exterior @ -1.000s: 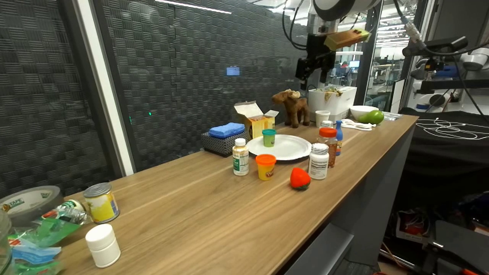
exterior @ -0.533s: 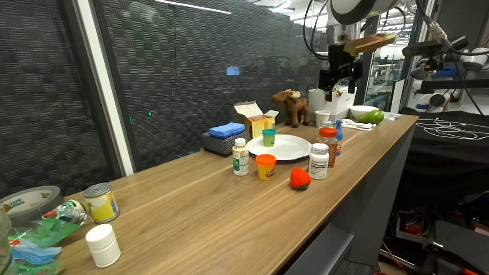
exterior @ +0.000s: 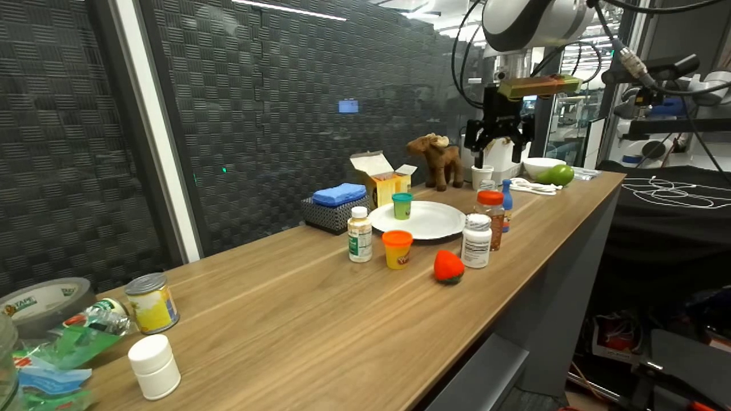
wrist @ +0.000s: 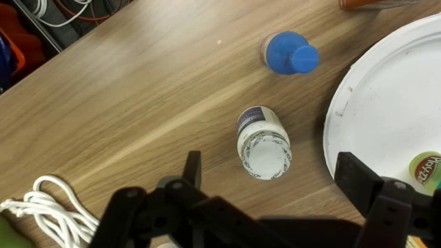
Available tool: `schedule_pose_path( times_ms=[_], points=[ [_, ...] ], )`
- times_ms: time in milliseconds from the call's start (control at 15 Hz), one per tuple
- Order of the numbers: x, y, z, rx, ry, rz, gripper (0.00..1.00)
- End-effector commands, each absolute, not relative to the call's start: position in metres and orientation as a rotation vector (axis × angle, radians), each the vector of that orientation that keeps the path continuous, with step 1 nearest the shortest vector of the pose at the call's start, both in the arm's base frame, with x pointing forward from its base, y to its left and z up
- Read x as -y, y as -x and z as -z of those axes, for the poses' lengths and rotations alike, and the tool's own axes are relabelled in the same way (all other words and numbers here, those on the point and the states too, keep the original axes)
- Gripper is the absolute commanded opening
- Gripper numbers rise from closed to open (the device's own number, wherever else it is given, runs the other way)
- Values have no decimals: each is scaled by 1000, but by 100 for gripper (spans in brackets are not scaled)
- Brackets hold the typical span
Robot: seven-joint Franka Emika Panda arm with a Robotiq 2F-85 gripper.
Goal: Place the containers and strawberry on the counter onto the white plate
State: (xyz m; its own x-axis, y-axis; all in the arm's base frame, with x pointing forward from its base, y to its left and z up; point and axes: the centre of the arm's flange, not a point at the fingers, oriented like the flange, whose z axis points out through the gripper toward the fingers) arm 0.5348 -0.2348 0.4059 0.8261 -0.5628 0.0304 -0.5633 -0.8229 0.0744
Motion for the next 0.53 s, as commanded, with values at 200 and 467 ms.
schedule_pose_path(
  times_ms=[200, 467],
  points=[
    [253, -550, -382, 1053, -2945, 7, 100],
    [255, -555, -374, 1095, -2962, 23, 75]
  ],
)
